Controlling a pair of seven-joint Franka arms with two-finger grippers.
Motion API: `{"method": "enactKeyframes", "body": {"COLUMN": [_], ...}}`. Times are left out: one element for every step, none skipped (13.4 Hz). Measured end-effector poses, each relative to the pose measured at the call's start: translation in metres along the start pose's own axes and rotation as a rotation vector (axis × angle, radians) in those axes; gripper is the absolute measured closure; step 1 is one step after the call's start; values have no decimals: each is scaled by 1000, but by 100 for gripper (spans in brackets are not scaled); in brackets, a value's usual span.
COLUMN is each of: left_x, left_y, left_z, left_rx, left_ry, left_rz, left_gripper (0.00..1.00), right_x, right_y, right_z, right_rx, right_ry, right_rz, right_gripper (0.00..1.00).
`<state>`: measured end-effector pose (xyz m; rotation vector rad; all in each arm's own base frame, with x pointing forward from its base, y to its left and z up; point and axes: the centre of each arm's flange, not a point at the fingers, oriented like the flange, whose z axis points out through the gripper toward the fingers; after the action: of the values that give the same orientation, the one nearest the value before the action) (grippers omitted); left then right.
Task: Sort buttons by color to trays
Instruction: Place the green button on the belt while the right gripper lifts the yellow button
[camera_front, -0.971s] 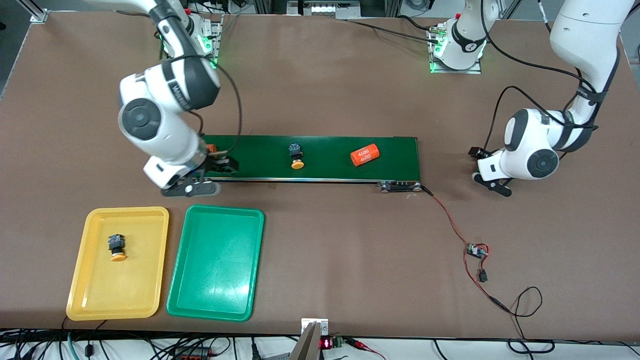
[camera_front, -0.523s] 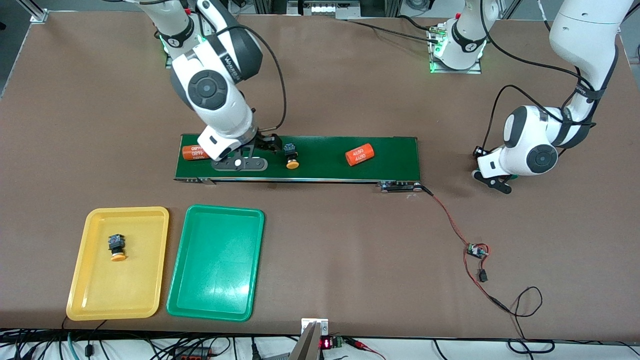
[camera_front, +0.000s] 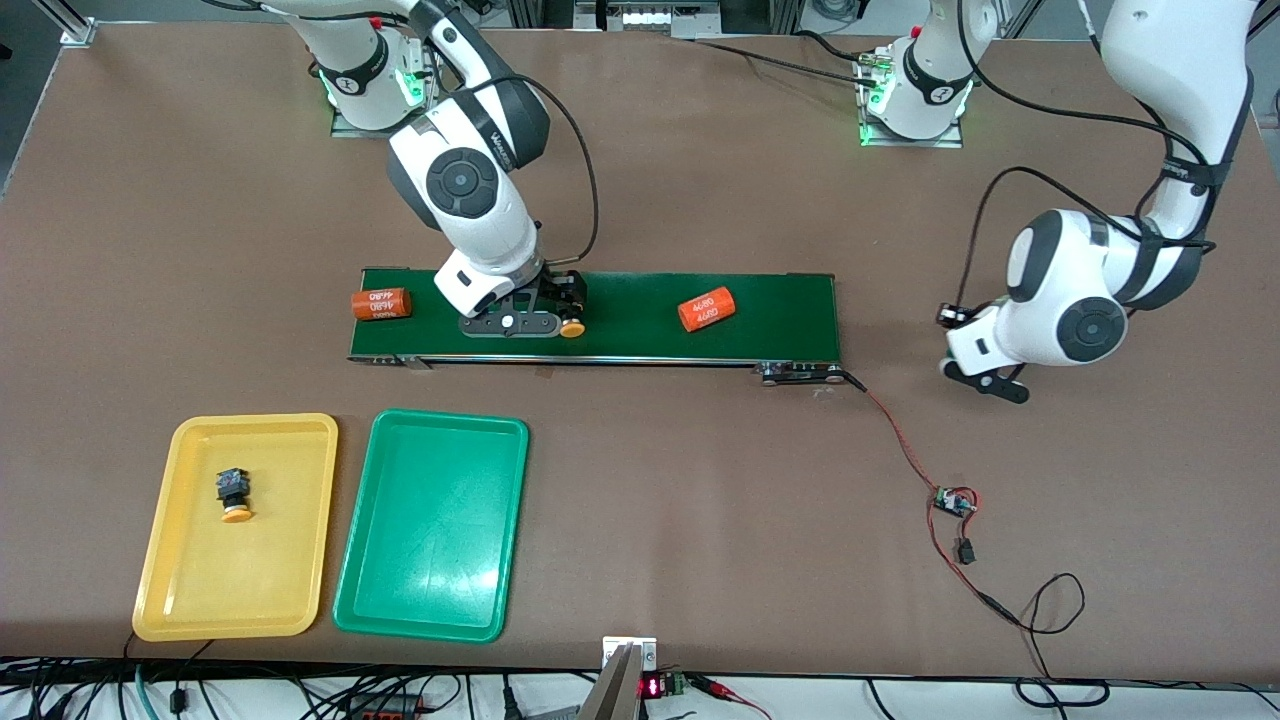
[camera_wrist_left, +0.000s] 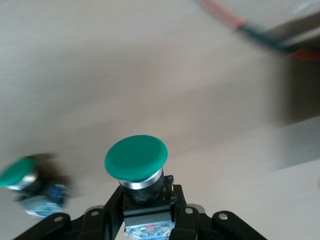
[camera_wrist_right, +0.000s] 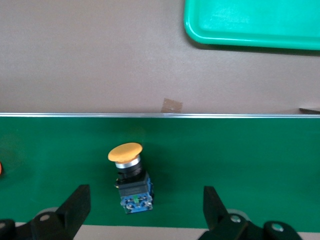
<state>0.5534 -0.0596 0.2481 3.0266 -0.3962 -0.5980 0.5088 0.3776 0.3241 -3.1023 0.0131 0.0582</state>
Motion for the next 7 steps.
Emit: {"method": "enactKeyframes", "body": {"left_x": [3,6,8,9,11,11,11], "left_y": [28,53,74,92,110,130,148], "left_z": [-1,1,4,7,8,6,1], "left_rx": [-29,-54,-68,-73,-80,-85,-87], "left_ry": [2,-4,-9,-10,-7,-1,8], "left_rz": [-41,-73,-88,-86,-85,-95,-112], "left_gripper": [58,58,58,58,58,58,58], "right_x": [-2,-4,-4,-5,-6,-9,-13], "right_y": [-3,-4,-5,-5,-4,-2,0], "right_z": [3,6,11,19,30,43,56], "right_rx": [-3,-12,-18,-23,-28,-35,-39], "right_ry": [-1,0,1,0,2,4,3], "right_rz": [-7,-15,-20,-26,-35,-45,-54], "right_gripper": [0,0,0,0,0,0,0]}}
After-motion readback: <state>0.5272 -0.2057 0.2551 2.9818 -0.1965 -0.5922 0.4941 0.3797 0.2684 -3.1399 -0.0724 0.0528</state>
